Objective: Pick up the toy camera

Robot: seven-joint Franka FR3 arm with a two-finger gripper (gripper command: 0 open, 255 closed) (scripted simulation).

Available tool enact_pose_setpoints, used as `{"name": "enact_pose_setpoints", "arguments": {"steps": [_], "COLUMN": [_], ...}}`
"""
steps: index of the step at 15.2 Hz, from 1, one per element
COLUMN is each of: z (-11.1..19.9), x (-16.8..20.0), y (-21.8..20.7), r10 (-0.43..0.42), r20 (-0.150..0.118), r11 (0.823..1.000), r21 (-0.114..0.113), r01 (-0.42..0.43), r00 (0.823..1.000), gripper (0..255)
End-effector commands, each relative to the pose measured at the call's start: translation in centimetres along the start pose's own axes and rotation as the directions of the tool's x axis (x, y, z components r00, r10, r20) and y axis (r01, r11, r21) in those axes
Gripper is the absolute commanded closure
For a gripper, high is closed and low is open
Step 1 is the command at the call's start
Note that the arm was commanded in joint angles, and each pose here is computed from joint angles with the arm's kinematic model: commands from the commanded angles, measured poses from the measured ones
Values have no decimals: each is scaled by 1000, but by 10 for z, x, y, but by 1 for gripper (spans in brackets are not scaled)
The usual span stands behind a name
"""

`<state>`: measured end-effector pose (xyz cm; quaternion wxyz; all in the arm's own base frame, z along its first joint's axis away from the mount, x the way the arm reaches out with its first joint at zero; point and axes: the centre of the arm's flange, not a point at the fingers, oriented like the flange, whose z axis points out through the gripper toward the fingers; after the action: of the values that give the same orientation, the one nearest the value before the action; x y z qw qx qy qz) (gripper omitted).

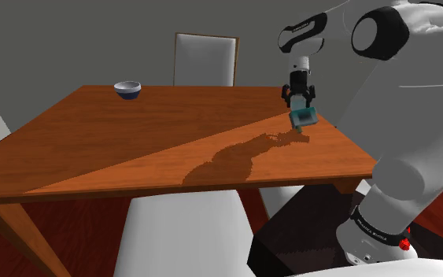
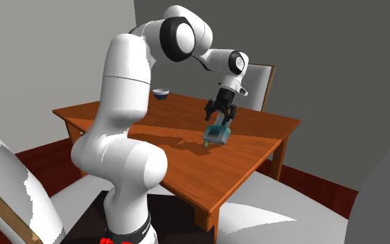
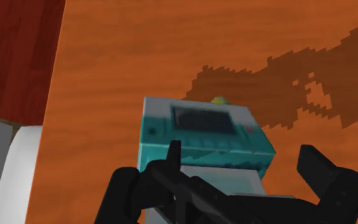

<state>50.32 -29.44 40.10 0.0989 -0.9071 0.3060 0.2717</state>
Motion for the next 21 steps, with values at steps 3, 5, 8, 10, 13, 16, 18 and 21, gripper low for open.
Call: {"name": "enact_pose_setpoints", "arguments": {"steps": [3, 5, 8, 10, 13, 16, 18, 21], "z": [22, 30, 43, 52, 59, 57, 43, 48], "x": [55, 65, 74, 79, 84, 74, 84, 83], "y": [40, 46, 46, 46, 46, 40, 42, 49], "r10": [87, 99, 99, 99, 99, 100, 92, 93], "r20": [108, 123, 123, 123, 123, 125, 123, 123], "r11": [995, 993, 993, 993, 993, 994, 994, 994], "r21": [39, 44, 44, 44, 44, 41, 42, 41], "r01": [-92, -105, -105, -105, -105, -106, -97, -99], "r00": [990, 987, 987, 987, 987, 987, 988, 988], "gripper": [0, 0, 0, 0, 0, 255, 255, 255]}}
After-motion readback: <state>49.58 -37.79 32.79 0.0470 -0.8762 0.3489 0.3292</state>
